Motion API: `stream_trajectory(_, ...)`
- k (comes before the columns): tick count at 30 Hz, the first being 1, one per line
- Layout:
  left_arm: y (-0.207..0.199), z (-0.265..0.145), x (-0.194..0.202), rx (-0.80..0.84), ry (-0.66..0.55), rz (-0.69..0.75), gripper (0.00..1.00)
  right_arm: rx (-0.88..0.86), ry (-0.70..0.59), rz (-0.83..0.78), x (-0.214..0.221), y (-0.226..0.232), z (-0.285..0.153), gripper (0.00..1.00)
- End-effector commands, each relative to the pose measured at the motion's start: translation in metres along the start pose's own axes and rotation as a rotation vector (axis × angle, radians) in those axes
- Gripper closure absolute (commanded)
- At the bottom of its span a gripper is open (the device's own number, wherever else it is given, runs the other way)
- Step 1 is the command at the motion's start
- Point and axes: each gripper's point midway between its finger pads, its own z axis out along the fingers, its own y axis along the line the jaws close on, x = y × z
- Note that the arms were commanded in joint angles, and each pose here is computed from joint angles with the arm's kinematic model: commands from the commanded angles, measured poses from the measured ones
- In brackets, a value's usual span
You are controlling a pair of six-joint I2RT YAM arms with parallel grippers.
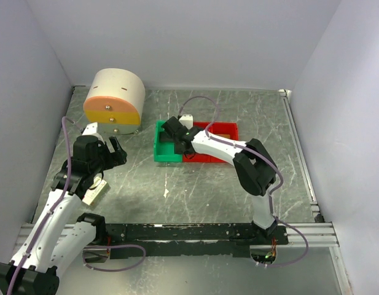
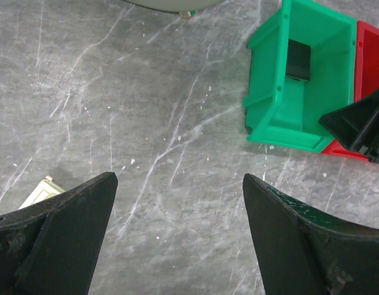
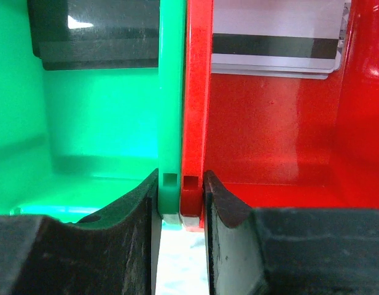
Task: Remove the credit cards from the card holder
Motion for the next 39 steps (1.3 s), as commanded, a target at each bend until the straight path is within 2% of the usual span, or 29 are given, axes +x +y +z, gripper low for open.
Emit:
stream_trajectory(1,0.001,-0.003,-0.008,-0.006,-0.029,-0.007,0.05,0.002,-0.043,0.094,-0.02,0.019,0.01,0.73)
stream_trajectory(6,0.001,-0.001,-0.007,-0.006,-0.021,-0.004,0.04,0.013,-0.058,0.099,-0.031,0.03,0.02,0.73)
stream_trajectory(12,0.0,-0.001,-0.007,0.004,-0.018,-0.001,0.04,-0.014,-0.043,0.092,-0.024,0.035,0.021,0.72)
stream_trajectory(16,0.0,-0.002,-0.007,0.002,-0.022,-0.003,0.05,-0.041,-0.044,0.082,-0.025,0.038,0.015,0.64)
stream_trajectory(21,-0.001,-0.003,-0.008,0.007,-0.027,-0.003,0.05,-0.1,-0.091,0.06,-0.047,0.044,-0.01,0.51)
stream_trajectory(24,-0.002,-0.004,-0.008,0.014,-0.028,-0.001,0.05,-0.115,-0.159,0.068,-0.07,0.036,-0.042,0.35)
stream_trajectory(26,-0.003,-0.005,-0.009,0.022,-0.032,0.0,0.04,-0.113,-0.211,0.078,-0.078,0.023,-0.061,0.3)
stream_trajectory(29,-0.005,-0.006,-0.009,0.032,-0.037,0.0,0.04,-0.031,-0.293,0.149,-0.088,-0.02,-0.097,0.27)
stream_trajectory(32,-0.006,-0.007,-0.009,0.041,-0.036,0.003,0.05,0.176,-0.325,0.254,-0.07,-0.099,-0.114,0.21)
stream_trajectory(36,-0.007,-0.007,-0.009,0.048,-0.035,0.004,0.05,0.311,-0.248,0.467,-0.032,-0.223,-0.102,0.2)
stream_trajectory(39,-0.009,-0.008,-0.009,0.063,-0.038,0.006,0.05,0.382,-0.203,0.605,0.006,-0.288,-0.1,0.19)
